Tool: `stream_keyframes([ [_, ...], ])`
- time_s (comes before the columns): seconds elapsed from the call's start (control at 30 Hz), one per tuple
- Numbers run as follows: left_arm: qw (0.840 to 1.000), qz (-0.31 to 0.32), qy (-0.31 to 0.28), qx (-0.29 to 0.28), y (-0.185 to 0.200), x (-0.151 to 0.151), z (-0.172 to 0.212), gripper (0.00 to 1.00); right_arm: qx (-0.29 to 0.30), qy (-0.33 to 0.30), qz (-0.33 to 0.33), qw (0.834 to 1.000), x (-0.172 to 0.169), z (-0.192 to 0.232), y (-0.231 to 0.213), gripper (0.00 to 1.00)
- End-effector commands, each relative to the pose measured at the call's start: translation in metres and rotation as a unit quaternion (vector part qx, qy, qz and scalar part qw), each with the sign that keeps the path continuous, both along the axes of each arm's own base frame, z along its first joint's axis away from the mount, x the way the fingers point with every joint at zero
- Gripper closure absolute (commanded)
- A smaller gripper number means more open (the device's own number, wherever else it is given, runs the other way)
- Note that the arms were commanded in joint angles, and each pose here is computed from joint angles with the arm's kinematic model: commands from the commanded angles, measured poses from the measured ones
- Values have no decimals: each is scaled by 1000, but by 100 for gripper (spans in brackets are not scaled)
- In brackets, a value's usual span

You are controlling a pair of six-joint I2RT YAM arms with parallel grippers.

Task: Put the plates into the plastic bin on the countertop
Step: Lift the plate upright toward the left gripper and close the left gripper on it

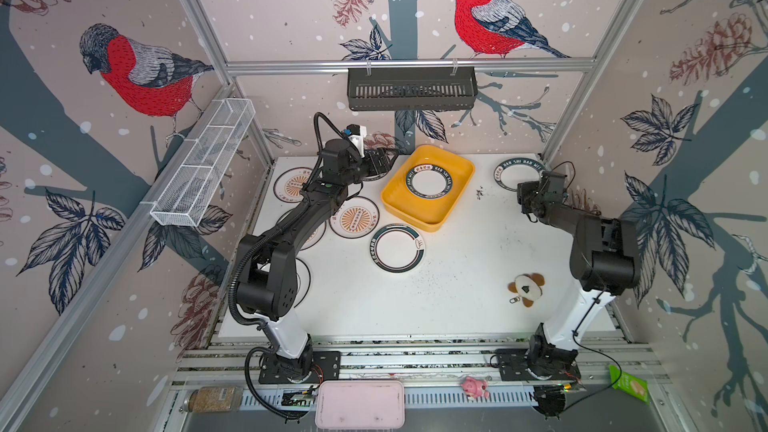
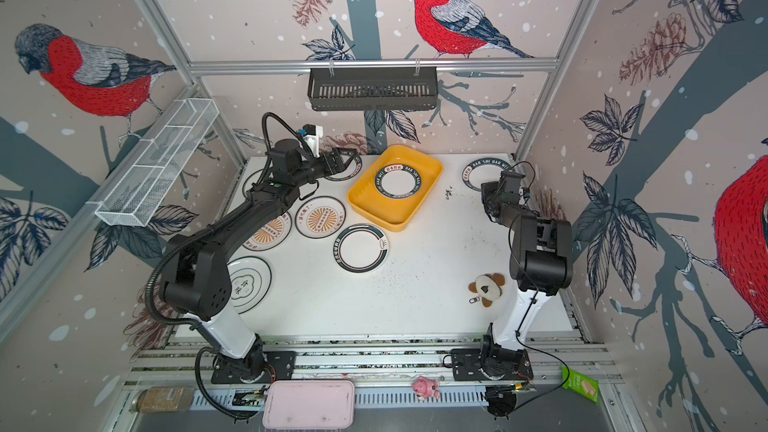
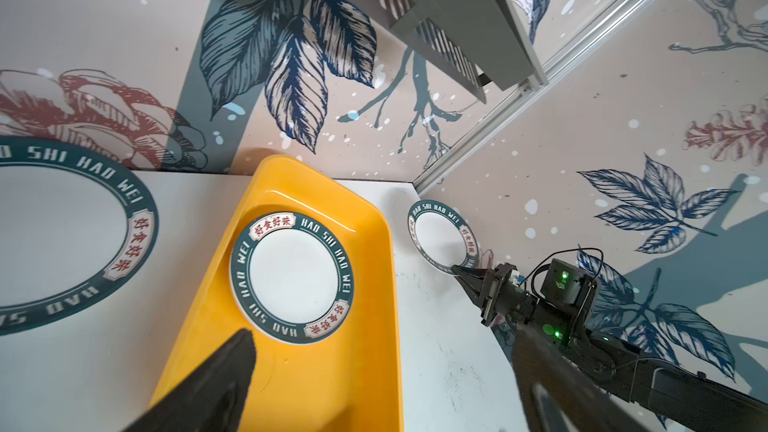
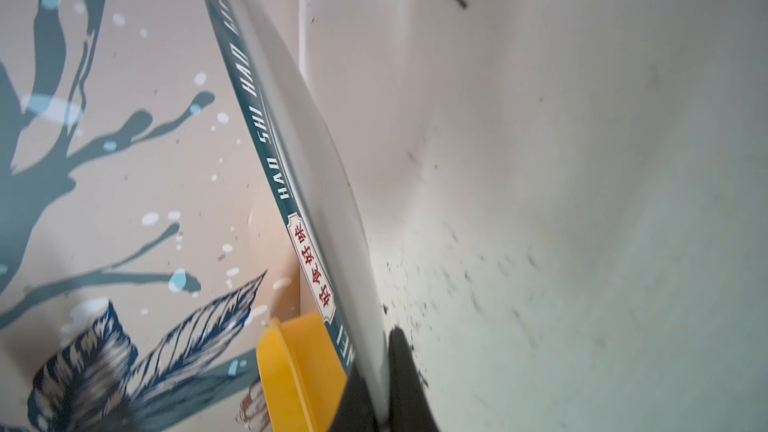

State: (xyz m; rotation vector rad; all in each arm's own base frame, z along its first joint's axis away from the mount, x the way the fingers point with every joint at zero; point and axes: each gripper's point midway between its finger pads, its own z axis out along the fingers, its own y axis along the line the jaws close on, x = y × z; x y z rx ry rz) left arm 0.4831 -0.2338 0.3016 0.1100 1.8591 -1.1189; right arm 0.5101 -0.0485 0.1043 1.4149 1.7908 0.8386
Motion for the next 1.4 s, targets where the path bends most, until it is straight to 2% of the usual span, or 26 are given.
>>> stream_keyframes([
  [0.0,998,-40,-16,-39,-12,-5,15,4,-25,-17,72,997,-10,16,24,97],
  [0.2,994,-71,38,-67,-28,2,-3,4,-40,-51,167,984,-30,48,64,97],
  [0.37,992,-91,62,-57,-55,0,-14,4,-50,-104,258,959,-37,87,111,97],
  [0.47,989,-120,78,-45,-76,-6,-25,4,-55,-134,289,946,-45,109,132,97],
  [0.67,979,-163,121,-37,-110,-17,-48,8,-40,-170,340,924,-67,132,162,98],
  [0.83,976,-180,118,-42,-134,-32,-47,10,-27,-188,370,910,-82,141,178,98],
  [1.07,977,-157,138,-30,-150,-37,-66,16,6,-219,388,895,-101,150,191,97],
  [1.17,976,-155,140,-55,-155,-39,-64,24,17,-229,390,891,-108,151,193,98],
  [1.27,975,-151,143,-72,-159,-39,-63,40,20,-229,388,892,-110,149,192,97],
  [1.37,977,-142,142,-72,-161,-37,-62,51,25,-238,391,889,-111,153,194,98],
])
